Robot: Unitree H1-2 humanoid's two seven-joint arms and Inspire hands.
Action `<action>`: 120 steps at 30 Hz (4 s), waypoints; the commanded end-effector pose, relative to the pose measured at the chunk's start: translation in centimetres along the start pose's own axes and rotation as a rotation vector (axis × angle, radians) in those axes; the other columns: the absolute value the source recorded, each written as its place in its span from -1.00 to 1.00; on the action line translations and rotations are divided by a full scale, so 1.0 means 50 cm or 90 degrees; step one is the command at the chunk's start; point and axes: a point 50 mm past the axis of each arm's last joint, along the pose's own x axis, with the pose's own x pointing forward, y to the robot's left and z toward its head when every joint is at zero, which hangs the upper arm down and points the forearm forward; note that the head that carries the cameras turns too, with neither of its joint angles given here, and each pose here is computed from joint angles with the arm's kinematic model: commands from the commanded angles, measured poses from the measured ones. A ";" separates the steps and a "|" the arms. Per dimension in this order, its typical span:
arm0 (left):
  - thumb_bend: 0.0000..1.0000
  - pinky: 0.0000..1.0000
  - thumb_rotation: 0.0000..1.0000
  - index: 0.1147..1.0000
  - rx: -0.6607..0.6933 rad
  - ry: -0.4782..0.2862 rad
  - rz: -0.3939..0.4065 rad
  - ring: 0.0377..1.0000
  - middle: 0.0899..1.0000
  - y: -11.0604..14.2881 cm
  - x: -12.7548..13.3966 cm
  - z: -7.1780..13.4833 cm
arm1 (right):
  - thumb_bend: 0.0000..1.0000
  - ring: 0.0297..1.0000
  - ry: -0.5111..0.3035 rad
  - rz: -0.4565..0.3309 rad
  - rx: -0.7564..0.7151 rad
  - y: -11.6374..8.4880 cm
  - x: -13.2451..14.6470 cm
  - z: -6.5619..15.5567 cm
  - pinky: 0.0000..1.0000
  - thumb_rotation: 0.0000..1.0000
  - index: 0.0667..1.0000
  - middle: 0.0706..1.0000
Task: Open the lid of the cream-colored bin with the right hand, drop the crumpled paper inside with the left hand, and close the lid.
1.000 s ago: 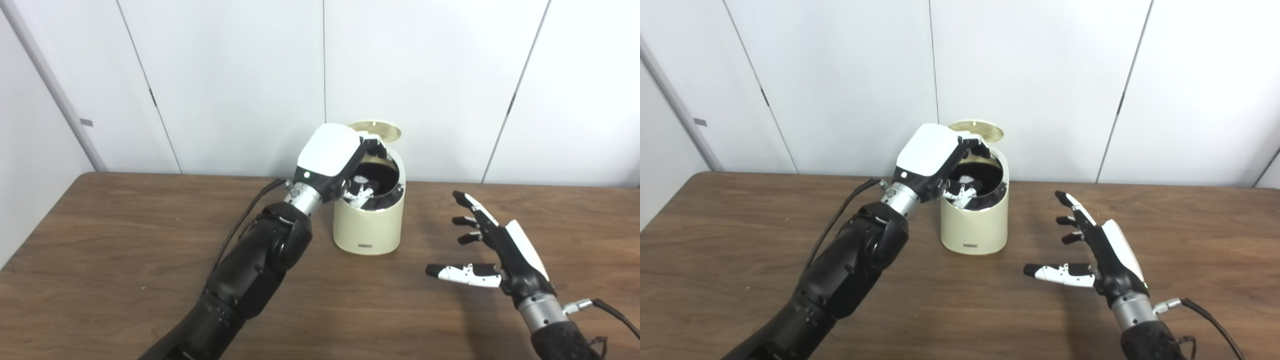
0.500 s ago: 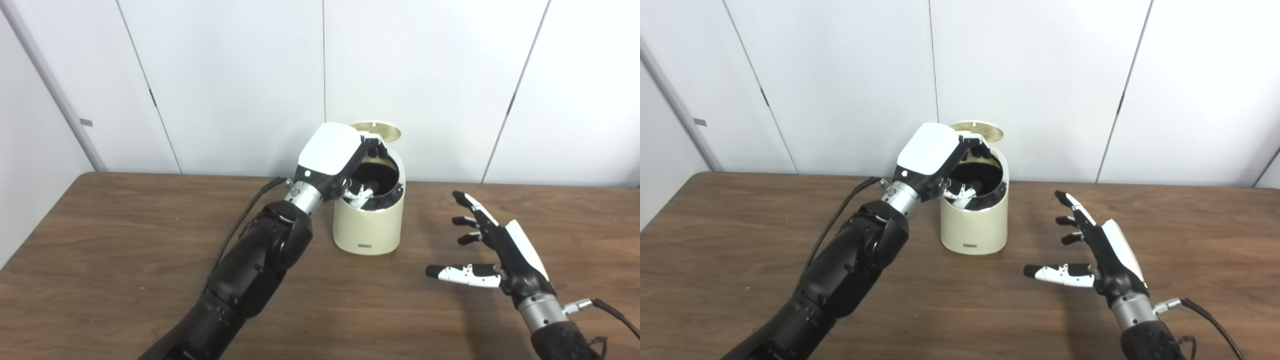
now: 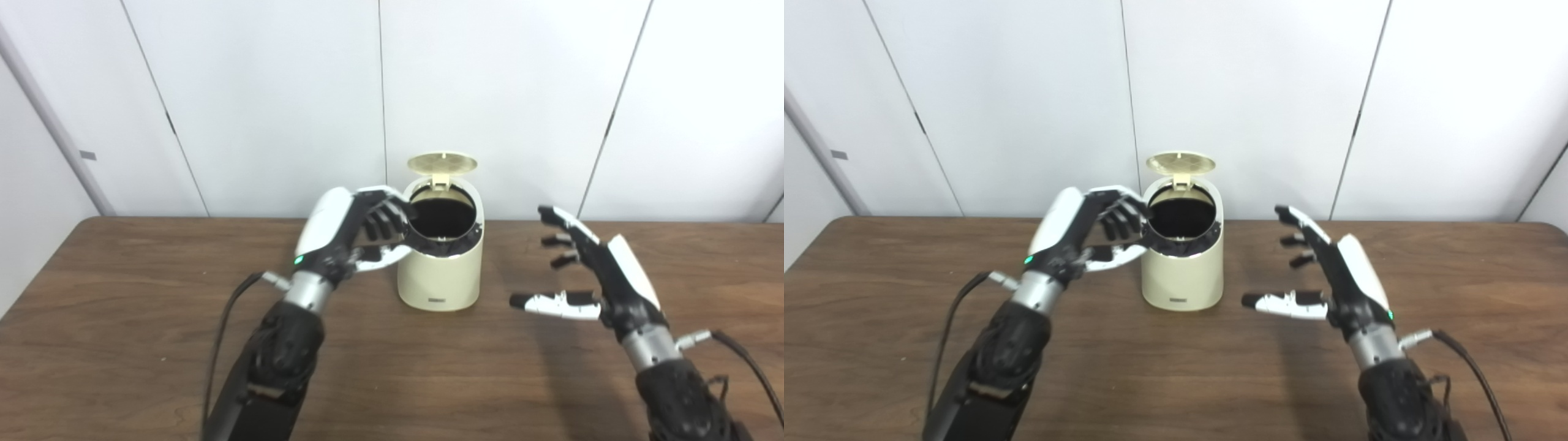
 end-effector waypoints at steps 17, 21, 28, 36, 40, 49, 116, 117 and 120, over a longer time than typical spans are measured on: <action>0.36 0.12 -0.81 0.40 -0.158 0.086 0.099 0.31 0.39 0.017 -0.119 -0.055 | 0.55 0.68 -0.131 0.023 -0.120 -0.087 0.157 0.116 0.39 -0.28 0.73 0.78; 0.37 0.14 -0.89 0.39 -0.159 0.101 0.090 0.32 0.38 0.003 -0.127 -0.066 | 0.57 0.70 -0.138 0.034 -0.154 -0.098 0.180 0.130 0.43 -0.27 0.73 0.79; 0.40 0.15 -0.91 0.38 -0.156 0.108 0.086 0.32 0.38 -0.010 -0.129 -0.073 | 0.59 0.70 -0.126 0.046 -0.198 -0.105 0.204 0.150 0.33 -0.16 0.77 0.81; 0.40 0.13 -0.90 0.38 -0.153 0.104 0.083 0.32 0.37 -0.016 -0.127 -0.074 | 0.61 0.73 -0.133 0.043 -0.251 -0.108 0.229 0.168 0.41 -0.15 0.77 0.79; 0.42 0.10 -0.93 0.37 -0.156 0.105 0.081 0.30 0.36 -0.020 -0.129 -0.072 | 0.59 0.75 -0.146 0.050 -0.262 -0.107 0.236 0.178 0.45 -0.13 0.78 0.78; 0.43 0.09 -0.95 0.37 -0.162 0.108 0.075 0.29 0.36 -0.030 -0.126 -0.063 | 0.60 0.74 -0.165 0.067 -0.263 -0.091 0.245 0.202 0.46 -0.16 0.77 0.78; 0.40 0.11 -0.93 0.37 -0.176 0.104 0.074 0.30 0.37 -0.032 -0.106 -0.035 | 0.59 0.71 -0.187 0.223 -0.307 -0.033 0.182 0.205 0.60 -0.24 0.39 0.39; 0.40 0.11 -0.92 0.37 -0.175 0.106 0.074 0.30 0.37 -0.033 -0.106 -0.034 | 0.60 0.70 -0.191 0.226 -0.312 -0.031 0.181 0.204 0.60 -0.23 0.38 0.39; 0.40 0.11 -0.91 0.37 -0.173 0.107 0.073 0.29 0.37 -0.034 -0.106 -0.031 | 0.61 0.69 -0.197 0.234 -0.318 -0.026 0.178 0.201 0.58 -0.21 0.37 0.37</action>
